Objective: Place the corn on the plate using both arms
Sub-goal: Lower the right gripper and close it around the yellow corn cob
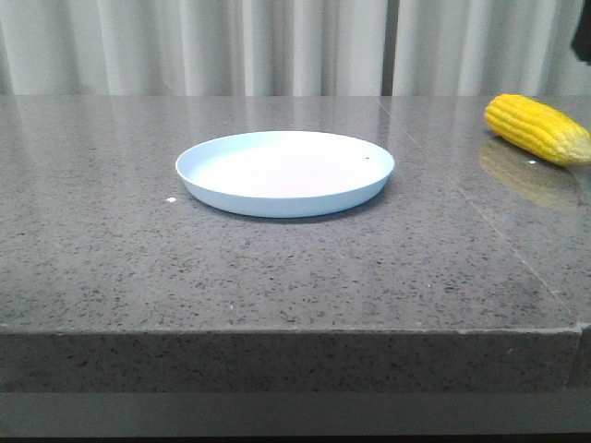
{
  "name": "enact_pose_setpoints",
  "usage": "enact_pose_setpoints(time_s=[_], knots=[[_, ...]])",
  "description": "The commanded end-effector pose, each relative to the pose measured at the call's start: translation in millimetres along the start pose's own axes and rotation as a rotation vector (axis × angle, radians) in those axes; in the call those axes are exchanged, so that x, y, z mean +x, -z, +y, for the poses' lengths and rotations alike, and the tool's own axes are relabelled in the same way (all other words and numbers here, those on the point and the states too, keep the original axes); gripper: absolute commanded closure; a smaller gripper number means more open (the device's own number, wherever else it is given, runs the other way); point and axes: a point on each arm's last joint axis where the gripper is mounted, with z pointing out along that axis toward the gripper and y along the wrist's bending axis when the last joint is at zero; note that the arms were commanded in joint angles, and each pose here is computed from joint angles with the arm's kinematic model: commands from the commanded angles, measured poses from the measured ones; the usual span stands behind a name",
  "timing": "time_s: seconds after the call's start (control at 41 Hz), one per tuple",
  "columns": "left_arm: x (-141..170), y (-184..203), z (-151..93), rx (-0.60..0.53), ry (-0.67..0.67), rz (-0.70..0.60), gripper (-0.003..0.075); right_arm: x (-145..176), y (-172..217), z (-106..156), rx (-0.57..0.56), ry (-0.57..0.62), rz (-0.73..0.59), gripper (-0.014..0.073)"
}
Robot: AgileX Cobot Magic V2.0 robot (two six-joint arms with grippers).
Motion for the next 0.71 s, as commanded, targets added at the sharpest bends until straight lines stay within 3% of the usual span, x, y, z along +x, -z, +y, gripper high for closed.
enact_pose_setpoints(time_s=[0.0,0.513,0.61,0.684], knots=[[-10.4,6.5,0.4,0.003,0.009,-0.086,0.0228,-26.0,0.6,1.9,-0.013,0.007,-0.063,-0.0059],[-10.4,6.5,0.4,0.003,0.009,-0.086,0.0228,-65.4,-88.3,1.0,-0.024,0.04,0.108,-0.0056],[-10.4,6.5,0.4,0.003,0.009,-0.086,0.0228,-66.5,-96.8,1.2,-0.026,0.04,0.13,0.0006],[-10.4,6.5,0.4,0.003,0.009,-0.086,0.0228,-66.7,-98.5,1.8,-0.031,0.039,0.137,0.0111]])
